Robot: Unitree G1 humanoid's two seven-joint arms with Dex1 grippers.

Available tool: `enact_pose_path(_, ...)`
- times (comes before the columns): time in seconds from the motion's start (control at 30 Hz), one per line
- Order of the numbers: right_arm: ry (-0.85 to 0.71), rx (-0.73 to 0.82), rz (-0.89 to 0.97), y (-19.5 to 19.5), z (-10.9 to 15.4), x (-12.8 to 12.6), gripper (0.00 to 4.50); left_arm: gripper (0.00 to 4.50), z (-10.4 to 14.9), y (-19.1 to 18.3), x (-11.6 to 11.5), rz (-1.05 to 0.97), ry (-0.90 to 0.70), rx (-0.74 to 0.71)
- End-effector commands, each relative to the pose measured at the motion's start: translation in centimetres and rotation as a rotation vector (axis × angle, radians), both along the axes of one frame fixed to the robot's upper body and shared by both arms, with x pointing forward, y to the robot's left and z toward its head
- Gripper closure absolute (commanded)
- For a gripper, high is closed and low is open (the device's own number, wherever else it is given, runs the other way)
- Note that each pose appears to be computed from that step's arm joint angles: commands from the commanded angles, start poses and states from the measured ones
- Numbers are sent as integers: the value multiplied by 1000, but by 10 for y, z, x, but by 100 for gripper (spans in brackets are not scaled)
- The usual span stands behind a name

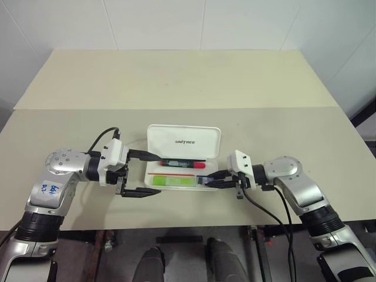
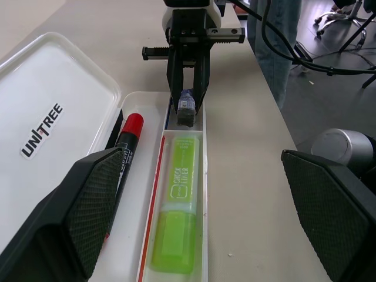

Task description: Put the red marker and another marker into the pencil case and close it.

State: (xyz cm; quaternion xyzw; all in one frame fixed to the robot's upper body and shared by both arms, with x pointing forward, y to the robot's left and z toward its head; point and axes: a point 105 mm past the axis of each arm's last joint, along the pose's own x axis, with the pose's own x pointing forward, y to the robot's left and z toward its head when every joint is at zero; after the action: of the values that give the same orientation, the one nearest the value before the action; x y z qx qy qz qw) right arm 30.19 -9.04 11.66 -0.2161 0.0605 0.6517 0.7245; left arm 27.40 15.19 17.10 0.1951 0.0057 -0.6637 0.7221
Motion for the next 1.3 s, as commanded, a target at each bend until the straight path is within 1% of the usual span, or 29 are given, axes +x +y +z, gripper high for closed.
enact_pose_path(0.03,-36,-9,-7,-5,7,3,252,0,5,-1,2,-11,-33,11)
enact_pose_path(0.1,-37,-6,-11,-6,9,4,184,0,5,-2,3,-13,-35,11)
enact_pose_path(0.13,-45,-5,-12,-6,10,4,139,0,6,-2,3,-14,-36,11)
enact_pose_path(0.17,-50,-1,-13,-6,12,5,112,0,6,-3,4,-15,-36,11)
enact_pose_path(0.27,-78,51,-6,-2,29,6,3,0,6,-3,6,-18,-39,11)
enact_pose_path(0.37,-108,114,-4,2,49,6,3,0,5,-3,7,-18,-42,9)
enact_pose_path(0.47,-146,172,-10,-2,72,-1,3,0,7,-2,10,4,-46,-17)
enact_pose_path(0.53,-159,190,-25,-8,80,-7,3,0,9,0,12,25,-54,-36)
enact_pose_path(0.67,-173,194,-82,-25,86,-16,3,0,6,8,9,36,-52,-41)
enact_pose_path(0.77,-175,191,-157,-46,88,-20,0,63,4,17,8,66,-36,-69)
enact_pose_path(0.9,-188,176,-227,-68,88,-23,0,195,2,26,10,106,-29,-84)
enact_pose_path(0.97,-203,171,-254,-75,90,-24,0,264,5,28,13,123,-32,-115)
enact_pose_path(1.07,-209,172,-274,-77,90,-24,0,365,6,30,14,132,-33,-129)
enact_pose_path(1.1,-212,173,-277,-77,90,-24,0,410,6,31,14,133,-33,-129)
enact_pose_path(1.13,-214,175,-280,-76,91,-24,0,437,6,31,15,134,-34,-129)
enact_pose_path(1.17,-216,175,-281,-76,91,-24,0,445,6,32,15,137,-34,-131)
enact_pose_path(1.27,-217,174,-282,-74,90,-25,0,445,9,34,19,171,-48,-166)
enact_pose_path(1.3,-217,174,-284,-74,89,-25,0,445,19,37,30,246,-78,-246)
